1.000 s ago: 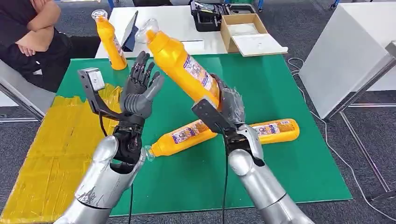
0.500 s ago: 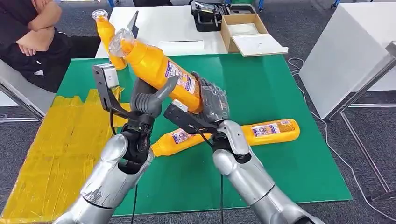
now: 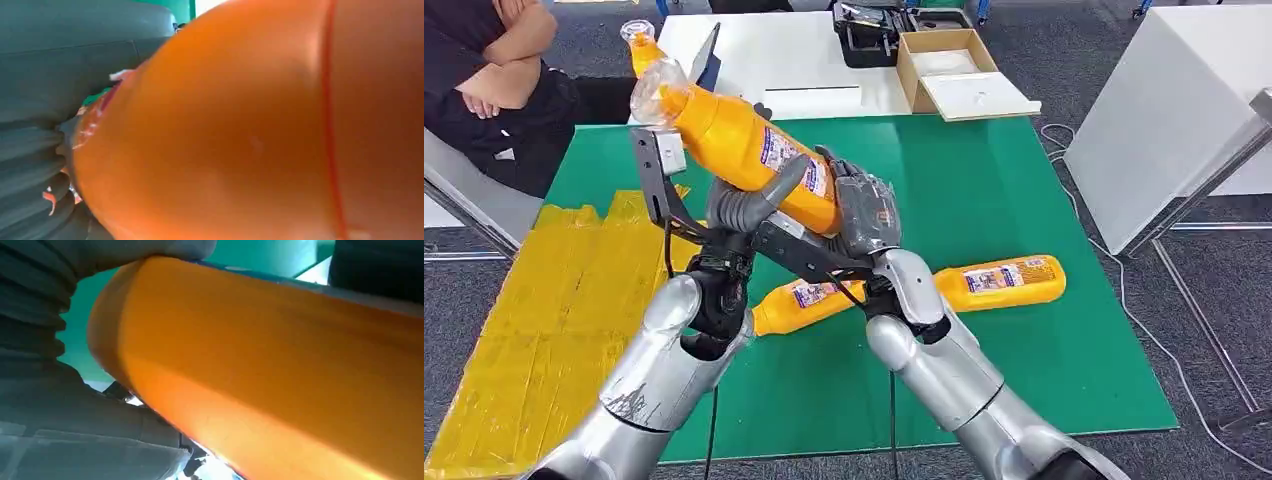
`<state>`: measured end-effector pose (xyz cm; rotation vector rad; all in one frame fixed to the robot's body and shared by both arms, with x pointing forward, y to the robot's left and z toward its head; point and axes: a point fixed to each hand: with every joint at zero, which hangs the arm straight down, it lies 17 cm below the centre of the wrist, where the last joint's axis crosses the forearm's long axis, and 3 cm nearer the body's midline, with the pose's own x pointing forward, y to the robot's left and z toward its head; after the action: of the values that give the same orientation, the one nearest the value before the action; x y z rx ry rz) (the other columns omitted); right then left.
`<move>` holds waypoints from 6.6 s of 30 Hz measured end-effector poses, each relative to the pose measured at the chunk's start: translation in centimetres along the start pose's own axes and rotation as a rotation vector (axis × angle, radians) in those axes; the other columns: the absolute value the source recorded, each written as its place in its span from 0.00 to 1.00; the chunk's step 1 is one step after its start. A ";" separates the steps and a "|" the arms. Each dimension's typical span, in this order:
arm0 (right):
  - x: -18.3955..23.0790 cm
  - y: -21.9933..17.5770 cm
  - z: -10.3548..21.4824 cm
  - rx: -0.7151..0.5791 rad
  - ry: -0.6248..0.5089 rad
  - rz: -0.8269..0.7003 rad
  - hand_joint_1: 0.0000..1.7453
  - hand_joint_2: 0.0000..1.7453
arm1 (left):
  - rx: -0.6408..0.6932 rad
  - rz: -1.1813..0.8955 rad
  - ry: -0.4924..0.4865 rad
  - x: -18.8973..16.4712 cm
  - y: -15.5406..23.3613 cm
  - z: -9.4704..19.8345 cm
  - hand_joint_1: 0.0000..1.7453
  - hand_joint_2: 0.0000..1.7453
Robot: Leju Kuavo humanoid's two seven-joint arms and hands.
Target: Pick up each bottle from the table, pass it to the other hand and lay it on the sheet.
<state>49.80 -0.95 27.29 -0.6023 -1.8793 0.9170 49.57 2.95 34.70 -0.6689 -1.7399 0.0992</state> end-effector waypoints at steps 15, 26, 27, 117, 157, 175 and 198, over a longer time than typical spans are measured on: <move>0.4 3.0 -0.2 0.101 -0.012 -0.010 1.00 1.00 | 0.078 -0.009 -0.039 0.2 2.6 -0.5 1.00 1.00; 1.0 4.2 -0.6 0.139 -0.014 -0.032 1.00 1.00 | 0.126 -0.001 -0.062 0.9 4.3 -0.6 1.00 1.00; 0.9 4.3 -0.6 0.142 -0.011 -0.036 1.00 1.00 | 0.128 -0.001 -0.062 0.9 4.4 -0.6 1.00 1.00; -17.4 -0.9 12.7 0.168 0.285 -0.238 0.00 0.00 | -0.004 -1.928 0.286 -15.4 32.8 12.6 0.00 0.00; -27.4 -6.4 16.3 0.312 0.294 0.260 0.00 1.00 | 0.608 -0.912 -0.507 15.1 31.5 10.9 0.00 0.00; -33.1 -6.8 12.0 0.508 0.348 0.493 0.00 1.00 | 0.628 -0.891 -0.592 17.5 31.0 11.9 0.00 0.00; -33.2 -3.3 9.3 0.772 0.255 0.522 0.00 1.00 | 0.661 -0.891 -0.620 18.5 32.8 13.8 0.00 0.00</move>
<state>56.34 -30.04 9.71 -0.6825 -1.0161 1.6933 47.04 42.91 33.38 0.7088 -2.2632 0.2601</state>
